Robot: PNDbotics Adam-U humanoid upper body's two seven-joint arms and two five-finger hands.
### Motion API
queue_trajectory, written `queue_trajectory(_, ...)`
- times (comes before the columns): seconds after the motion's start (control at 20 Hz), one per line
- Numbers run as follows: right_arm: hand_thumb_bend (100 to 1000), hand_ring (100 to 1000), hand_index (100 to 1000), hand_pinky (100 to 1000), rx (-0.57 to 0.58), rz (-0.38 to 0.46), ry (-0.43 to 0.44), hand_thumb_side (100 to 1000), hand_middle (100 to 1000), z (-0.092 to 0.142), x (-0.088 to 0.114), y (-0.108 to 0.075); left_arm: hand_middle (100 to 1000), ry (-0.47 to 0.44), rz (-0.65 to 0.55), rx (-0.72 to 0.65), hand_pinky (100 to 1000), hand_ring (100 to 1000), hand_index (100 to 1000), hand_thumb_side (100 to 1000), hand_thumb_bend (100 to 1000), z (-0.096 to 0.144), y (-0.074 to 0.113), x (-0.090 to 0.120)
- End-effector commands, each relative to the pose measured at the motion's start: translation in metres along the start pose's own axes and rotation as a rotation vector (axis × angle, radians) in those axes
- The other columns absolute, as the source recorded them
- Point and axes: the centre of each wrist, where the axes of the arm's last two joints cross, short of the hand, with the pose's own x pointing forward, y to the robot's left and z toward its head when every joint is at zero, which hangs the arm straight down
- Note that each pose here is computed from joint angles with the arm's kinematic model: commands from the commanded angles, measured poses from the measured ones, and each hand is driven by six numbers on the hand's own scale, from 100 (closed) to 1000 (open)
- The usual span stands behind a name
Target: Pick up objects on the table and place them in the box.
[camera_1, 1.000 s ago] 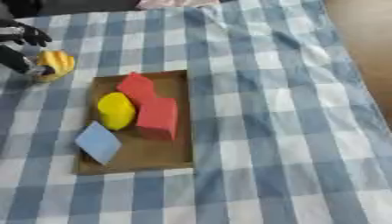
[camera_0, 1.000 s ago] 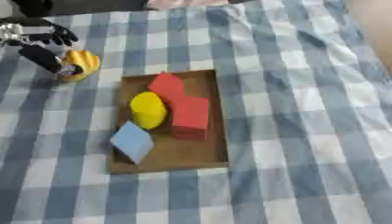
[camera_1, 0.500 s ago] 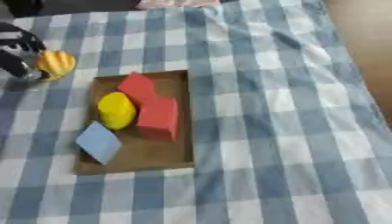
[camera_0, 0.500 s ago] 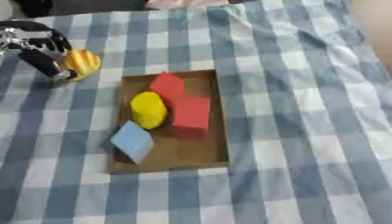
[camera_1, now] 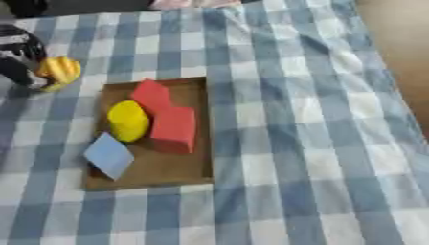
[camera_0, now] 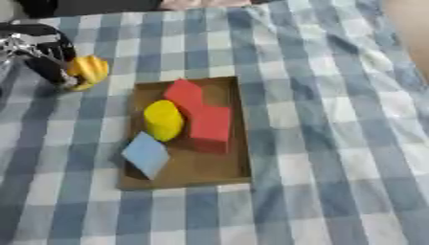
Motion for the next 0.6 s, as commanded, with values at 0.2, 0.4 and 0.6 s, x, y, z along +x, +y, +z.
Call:
queue_trajectory(0.2, 100, 1000, 759, 918, -0.006, 0.023, -0.025, 520, 679, -0.003, 0.006, -0.008, 562, -0.089, -0.035, 0.183, 780, 687, 584, 152, 100, 0.022, 0.034, 0.013)
queue_trajectory(0.4, 100, 1000, 759, 919, -0.007, 0.019, -0.025, 521, 679, -0.003, 0.006, -0.008, 562, -0.323, -0.14, 0.336, 777, 681, 586, 160, 100, 0.057, 0.062, 0.065)
queue_trajectory(0.6, 100, 1000, 759, 919, 0.0, 0.013, -0.032, 521, 679, -0.005, 0.007, -0.007, 564, -0.549, -0.255, 0.325, 774, 680, 587, 156, 100, 0.088, 0.063, 0.117)
